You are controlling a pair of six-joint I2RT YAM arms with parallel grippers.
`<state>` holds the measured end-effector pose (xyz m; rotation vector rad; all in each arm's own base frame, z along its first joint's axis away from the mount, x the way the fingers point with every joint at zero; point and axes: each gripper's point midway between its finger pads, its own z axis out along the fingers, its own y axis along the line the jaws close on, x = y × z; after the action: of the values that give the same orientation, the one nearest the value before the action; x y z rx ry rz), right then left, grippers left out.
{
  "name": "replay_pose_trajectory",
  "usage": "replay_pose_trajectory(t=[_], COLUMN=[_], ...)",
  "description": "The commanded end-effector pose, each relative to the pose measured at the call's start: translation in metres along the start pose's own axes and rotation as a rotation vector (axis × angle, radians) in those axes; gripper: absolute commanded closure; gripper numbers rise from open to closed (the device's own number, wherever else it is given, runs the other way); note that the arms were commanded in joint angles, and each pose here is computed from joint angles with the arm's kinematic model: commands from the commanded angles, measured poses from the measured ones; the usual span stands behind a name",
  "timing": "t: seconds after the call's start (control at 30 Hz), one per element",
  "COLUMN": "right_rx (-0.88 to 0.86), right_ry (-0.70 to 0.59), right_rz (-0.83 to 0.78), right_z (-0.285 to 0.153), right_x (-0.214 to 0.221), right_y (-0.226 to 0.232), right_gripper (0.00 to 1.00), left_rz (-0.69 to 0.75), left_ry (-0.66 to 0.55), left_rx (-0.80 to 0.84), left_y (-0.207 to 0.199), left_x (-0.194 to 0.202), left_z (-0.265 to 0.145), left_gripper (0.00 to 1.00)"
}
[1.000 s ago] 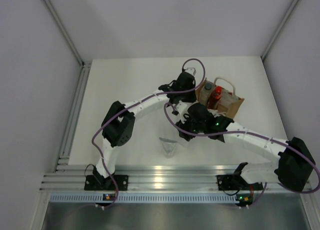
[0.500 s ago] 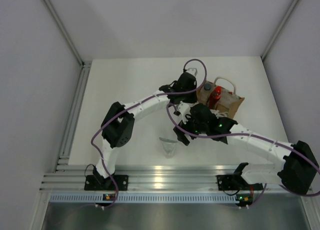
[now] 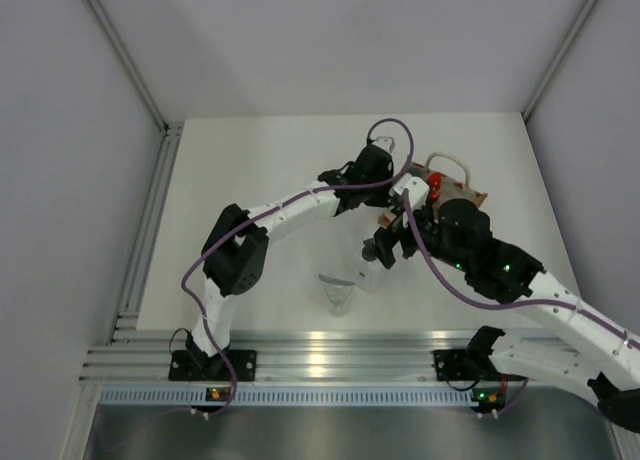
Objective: Take the personal care products out of the canvas bag
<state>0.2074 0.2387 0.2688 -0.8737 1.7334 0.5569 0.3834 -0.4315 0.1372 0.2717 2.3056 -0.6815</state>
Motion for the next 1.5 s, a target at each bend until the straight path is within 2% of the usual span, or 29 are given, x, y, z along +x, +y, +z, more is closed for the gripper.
replay_pose_trajectory(t=[0.0,0.07,0.13,0.17,0.23,0.33,0.53,0.73,0.87,1.47], right_rx=[0.257,0.412,0.611,0.701,0.811,0.871,0.953,0.968,0.964,0.928], right_ry=[-0.108,-0.12,-0.111,-0.149,-0.131,-0.093,-0.01,0.088,0.109,0.199], right_rz=[0.034,0.089,0.224,0.337,0.453,0.558,0.613,0.623,0.641,0.681], right_z=[-0.019,-0.03,-0.045,-0.054,-0.068,-0.069,-0.052,-0.026,-0.015,0.026], right_x=[-0.037,-0.043,-0.036,-0.039,-0.023,-0.003,0.02,0.039,0.051,0.101], right_y=[-0.047,-0.077,-0.115,-0.13,-0.158,-0.178,-0.205,-0.226,-0.235,-0.248], right_gripper=[0.07,0.04,0.04,0.05,0.06,0.08,0.11,0.23,0.3,0.39], left_rz=[0.0,-0.003,-0.004,-0.003,-0.005,-0.008,-0.011,-0.007,-0.006,0.006], left_ry=[-0.064,-0.064,-0.066,-0.067,-0.069,-0.066,-0.065,-0.062,-0.059,-0.05], left_rx=[0.023,0.026,0.028,0.027,0.025,0.029,0.03,0.03,0.028,0.034], left_y=[-0.009,-0.009,-0.011,-0.01,-0.009,-0.01,-0.01,-0.009,-0.009,-0.009], left_x=[-0.024,-0.025,-0.025,-0.026,-0.026,-0.026,-0.025,-0.024,-0.023,-0.02], left_z=[-0.018,-0.019,-0.02,-0.02,-0.021,-0.022,-0.023,-0.024,-0.023,-0.02], left_gripper=[1.0,1.0,1.0,1.0,1.0,1.0,1.0,1.0,1.0,1.0])
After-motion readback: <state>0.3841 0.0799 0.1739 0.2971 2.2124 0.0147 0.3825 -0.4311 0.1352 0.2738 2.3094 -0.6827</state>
